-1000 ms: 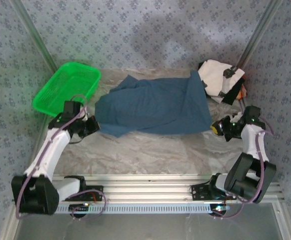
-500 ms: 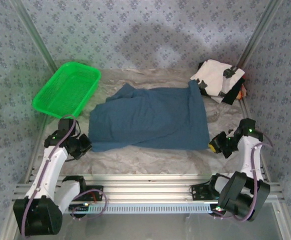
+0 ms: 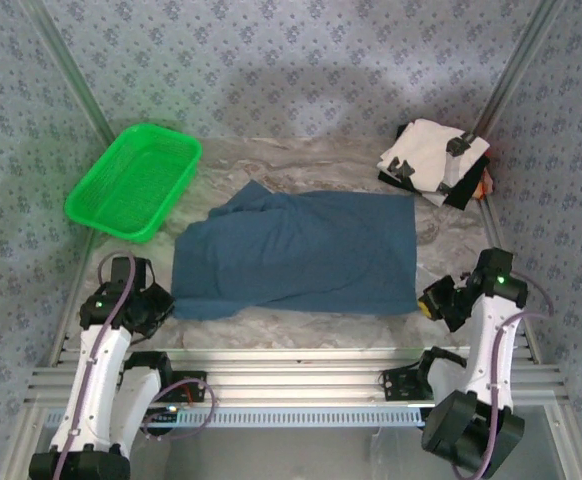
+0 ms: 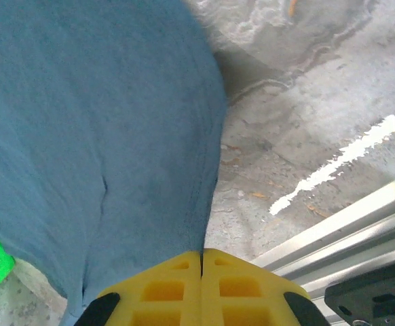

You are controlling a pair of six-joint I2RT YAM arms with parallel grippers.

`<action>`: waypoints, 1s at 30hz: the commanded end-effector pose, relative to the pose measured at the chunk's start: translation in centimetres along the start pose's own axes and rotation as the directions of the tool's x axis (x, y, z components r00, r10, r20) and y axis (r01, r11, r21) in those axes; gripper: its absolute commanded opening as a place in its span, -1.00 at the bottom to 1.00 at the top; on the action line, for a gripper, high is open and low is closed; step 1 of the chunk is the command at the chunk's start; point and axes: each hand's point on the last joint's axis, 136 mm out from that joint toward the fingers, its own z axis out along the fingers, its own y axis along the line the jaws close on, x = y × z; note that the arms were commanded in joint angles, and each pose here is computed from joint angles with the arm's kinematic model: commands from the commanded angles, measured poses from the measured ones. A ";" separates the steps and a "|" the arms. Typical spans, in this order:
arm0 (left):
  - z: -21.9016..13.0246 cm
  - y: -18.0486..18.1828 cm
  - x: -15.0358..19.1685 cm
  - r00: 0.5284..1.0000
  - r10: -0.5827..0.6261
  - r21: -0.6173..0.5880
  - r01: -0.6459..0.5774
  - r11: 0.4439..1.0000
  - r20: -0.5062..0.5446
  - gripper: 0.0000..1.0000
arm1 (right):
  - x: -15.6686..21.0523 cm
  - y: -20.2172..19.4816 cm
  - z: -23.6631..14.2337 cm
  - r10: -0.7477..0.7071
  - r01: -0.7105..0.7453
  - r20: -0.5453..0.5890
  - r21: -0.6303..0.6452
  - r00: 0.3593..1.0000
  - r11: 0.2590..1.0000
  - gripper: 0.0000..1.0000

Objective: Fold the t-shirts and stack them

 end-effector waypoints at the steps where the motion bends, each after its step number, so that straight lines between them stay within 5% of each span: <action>1: 0.6 0.0 -0.4 1.000 0.006 -0.020 -0.006 1.000 0.002 -1.00 | 0.6 -1.6 0.3 0.069 -0.069 -0.001 0.061 0.998 0.996 -1.00; 17: 1.4 -10.2 -7.2 0.972 0.235 0.057 -0.235 0.970 0.023 -1.00 | -6.1 2.3 4.0 -0.067 0.068 -0.020 0.064 0.998 0.996 -1.00; 30: 3.4 -12.1 -9.1 0.960 0.281 0.035 -0.281 0.959 0.013 -1.00 | -9.7 5.1 5.9 -0.168 0.171 -0.040 0.113 0.985 0.979 -1.00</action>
